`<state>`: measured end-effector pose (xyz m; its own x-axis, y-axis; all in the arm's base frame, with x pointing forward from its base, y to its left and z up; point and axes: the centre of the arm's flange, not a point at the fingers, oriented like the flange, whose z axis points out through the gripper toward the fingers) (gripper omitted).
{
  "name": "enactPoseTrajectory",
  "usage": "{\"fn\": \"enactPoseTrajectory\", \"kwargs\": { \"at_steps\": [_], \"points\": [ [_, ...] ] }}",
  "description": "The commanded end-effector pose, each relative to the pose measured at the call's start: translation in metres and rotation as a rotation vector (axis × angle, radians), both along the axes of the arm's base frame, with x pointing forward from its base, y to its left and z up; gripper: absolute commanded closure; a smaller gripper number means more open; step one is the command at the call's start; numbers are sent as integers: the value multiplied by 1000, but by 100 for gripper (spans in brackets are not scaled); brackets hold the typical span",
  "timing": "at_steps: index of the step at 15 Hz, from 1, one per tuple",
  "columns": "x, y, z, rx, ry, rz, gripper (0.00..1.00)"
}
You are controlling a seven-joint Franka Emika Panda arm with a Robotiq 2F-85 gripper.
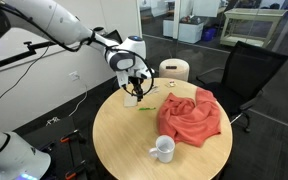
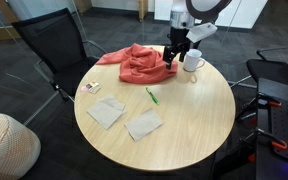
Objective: Pick the pen and put it in the cup
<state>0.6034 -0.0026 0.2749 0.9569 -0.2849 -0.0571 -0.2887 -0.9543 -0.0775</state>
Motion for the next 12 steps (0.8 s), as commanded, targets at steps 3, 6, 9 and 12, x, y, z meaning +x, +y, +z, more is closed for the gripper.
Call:
{"fn": "enactPoseTrajectory", "kwargs": {
  "at_steps": [3, 6, 9, 12],
  "points": [
    [35, 21, -37, -15, 8, -65, 0],
    [43, 31, -58, -28, 28, -91, 0],
    [54, 36, -75, -37, 43, -132, 0],
    [43, 34, -79, -23, 56, -125, 0]
  ]
}}
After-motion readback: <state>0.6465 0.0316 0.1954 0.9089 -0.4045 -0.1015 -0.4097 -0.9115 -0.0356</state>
